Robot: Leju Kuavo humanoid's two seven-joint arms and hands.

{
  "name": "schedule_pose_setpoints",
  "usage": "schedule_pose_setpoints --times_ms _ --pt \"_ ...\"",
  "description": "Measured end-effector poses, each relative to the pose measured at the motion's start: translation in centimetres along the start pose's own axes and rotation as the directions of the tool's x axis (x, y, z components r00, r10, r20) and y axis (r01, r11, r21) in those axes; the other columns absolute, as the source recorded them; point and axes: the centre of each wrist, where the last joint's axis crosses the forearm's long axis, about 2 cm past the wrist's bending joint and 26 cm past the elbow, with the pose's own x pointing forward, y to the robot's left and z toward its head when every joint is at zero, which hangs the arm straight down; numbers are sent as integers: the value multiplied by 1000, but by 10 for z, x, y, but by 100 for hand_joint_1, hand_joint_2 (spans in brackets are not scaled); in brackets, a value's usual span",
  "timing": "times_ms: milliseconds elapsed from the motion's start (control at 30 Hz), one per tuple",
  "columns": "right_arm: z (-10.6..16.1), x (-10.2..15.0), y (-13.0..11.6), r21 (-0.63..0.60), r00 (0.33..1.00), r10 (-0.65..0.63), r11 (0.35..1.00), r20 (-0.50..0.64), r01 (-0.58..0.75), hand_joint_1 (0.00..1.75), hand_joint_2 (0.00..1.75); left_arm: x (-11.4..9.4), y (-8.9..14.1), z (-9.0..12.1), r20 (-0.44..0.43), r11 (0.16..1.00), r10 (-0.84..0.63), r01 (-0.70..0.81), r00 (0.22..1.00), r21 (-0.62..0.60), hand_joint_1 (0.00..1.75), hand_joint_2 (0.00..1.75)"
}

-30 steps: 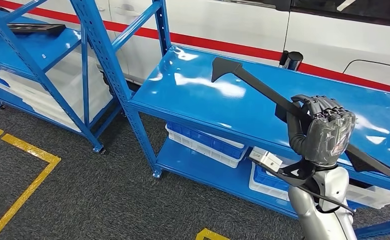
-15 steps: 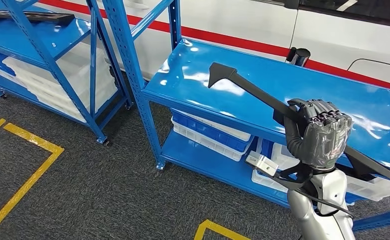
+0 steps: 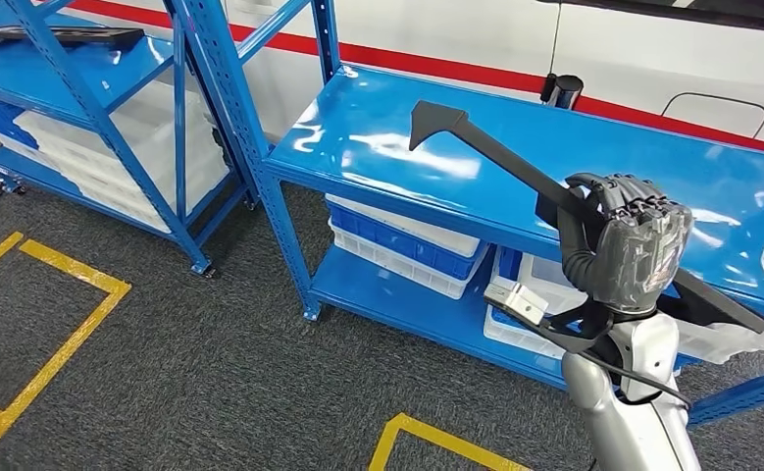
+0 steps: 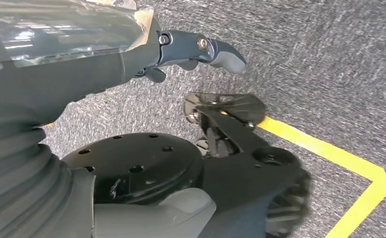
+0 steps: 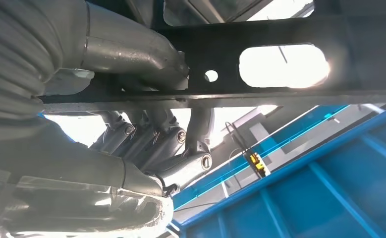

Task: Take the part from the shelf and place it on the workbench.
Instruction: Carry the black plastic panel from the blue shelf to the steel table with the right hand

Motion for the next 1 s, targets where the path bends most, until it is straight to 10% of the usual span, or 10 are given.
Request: schedule_pose_setpoints --times_ms 1000 --pt "-7 15 16 60 1000 15 998 12 -16 175 175 4 8 -2 35 998 63 -63 997 -14 0 175"
